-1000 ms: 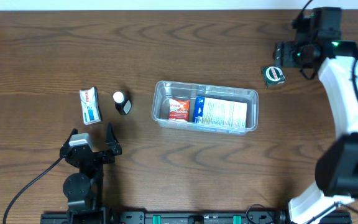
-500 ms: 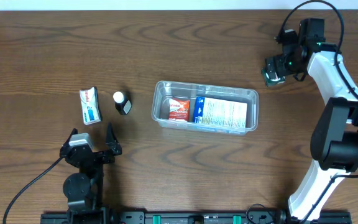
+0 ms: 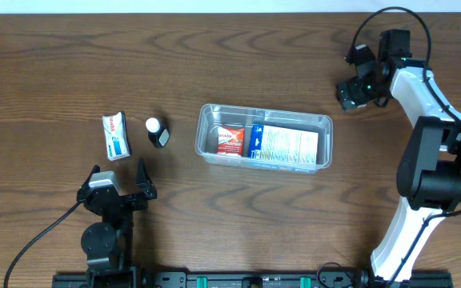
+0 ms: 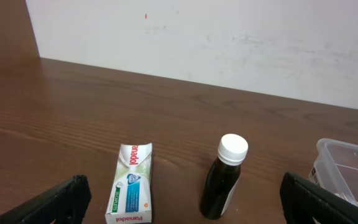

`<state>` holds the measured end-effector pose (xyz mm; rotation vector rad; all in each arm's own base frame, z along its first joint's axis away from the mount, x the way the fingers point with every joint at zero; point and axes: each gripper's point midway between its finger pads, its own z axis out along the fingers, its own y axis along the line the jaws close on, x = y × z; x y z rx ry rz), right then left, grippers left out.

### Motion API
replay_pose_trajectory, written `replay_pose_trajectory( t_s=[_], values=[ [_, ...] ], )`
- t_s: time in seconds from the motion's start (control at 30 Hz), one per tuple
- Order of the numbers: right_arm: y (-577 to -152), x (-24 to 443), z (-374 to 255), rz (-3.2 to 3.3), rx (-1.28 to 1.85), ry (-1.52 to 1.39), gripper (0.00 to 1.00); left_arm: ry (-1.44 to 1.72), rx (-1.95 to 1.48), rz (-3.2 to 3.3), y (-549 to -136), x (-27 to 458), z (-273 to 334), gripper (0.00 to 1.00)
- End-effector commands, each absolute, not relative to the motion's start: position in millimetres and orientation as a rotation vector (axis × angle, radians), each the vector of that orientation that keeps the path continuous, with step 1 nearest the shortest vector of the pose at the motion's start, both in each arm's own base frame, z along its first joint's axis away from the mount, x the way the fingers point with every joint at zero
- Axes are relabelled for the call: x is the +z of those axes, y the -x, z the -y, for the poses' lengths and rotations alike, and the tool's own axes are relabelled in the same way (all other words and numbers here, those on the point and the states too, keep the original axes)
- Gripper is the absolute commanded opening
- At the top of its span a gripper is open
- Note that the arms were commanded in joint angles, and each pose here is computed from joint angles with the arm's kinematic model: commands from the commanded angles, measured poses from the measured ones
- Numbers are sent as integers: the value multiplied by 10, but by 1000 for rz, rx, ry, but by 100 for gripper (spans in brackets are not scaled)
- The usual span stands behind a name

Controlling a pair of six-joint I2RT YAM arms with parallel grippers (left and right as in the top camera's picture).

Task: Pack container
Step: 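Move right gripper to the green Zam-Buk box and grasp it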

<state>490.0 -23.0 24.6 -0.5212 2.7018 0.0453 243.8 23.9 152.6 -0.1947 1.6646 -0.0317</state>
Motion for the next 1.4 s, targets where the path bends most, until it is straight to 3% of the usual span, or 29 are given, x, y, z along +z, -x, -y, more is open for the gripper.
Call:
replay_pose_trajectory(
  t_s=[0.0,0.1,0.3,0.73,0.97,1.37],
  values=[
    [-4883,182,197,-2703,89,541,99,185,-20,-1712,-2430,1375,-239,98],
    [-4867,140,196,-2711,92,541,98,185,-20,-1712,-2430,1375,-239,98],
    [-4854,63,197,-2726,100,522,75,185,-20,-1712,-2430,1375,-239,98],
    [-4812,-116,180,-2763,124,515,72,185,-20,-1712,-2430,1375,-239,98],
    [-4816,-115,181,-2761,123,515,54,185,-20,-1712,-2430,1375,-239,98],
    [-4966,219,151,-2740,176,285,52,185,-20,-1712,-2430,1375,-239,98]
  ],
)
